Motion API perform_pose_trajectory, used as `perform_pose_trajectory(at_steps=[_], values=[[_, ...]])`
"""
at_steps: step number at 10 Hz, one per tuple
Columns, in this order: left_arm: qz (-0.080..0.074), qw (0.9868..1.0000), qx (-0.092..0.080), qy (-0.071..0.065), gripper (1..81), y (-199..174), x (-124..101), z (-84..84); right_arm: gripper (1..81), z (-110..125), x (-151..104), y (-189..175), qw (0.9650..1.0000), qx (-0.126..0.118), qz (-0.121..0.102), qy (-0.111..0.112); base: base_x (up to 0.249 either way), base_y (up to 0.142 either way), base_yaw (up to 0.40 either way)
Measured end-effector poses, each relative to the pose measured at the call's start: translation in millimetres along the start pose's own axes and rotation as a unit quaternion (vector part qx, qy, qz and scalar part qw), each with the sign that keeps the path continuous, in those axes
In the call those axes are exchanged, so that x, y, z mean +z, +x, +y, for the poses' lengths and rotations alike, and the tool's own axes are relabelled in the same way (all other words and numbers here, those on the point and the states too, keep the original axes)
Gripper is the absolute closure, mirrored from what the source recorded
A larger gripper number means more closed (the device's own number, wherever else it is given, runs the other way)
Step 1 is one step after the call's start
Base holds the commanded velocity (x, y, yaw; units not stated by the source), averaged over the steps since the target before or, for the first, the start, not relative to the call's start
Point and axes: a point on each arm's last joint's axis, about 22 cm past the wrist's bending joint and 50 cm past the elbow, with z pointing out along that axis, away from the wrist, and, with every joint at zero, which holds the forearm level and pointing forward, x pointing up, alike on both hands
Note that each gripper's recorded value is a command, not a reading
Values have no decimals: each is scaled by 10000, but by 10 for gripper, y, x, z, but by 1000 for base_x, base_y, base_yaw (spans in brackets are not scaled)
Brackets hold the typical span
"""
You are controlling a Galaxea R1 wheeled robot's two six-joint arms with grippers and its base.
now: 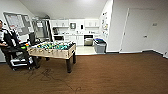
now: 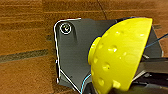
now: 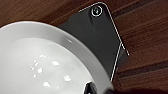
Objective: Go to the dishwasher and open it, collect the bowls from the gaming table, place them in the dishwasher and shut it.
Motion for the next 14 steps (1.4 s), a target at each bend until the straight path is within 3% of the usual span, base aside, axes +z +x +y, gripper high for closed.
perform_pose_trajectory(at_steps=[2,9,11,13,14], values=[[10,10000,1,-12,811,14,6,16,811,12,-2,1,10000,-5,7,-12,0,0,-223],[43,10000,2,-22,811,16,-16,-21,811,-14,8,13,10000,-41,11,10,0,0,0],[36,10000,0,-21,811,2,-17,-21,811,-11,7,14,10000,-44,15,8,116,0,0],[-45,10000,-25,-30,811,-180,-25,7,811,39,-19,-203,9999,-22,-124,-11,188,0,0],[28,10000,18,3,811,-25,-31,-51,811,-42,16,-95,10000,-37,-70,38,192,0,0]])
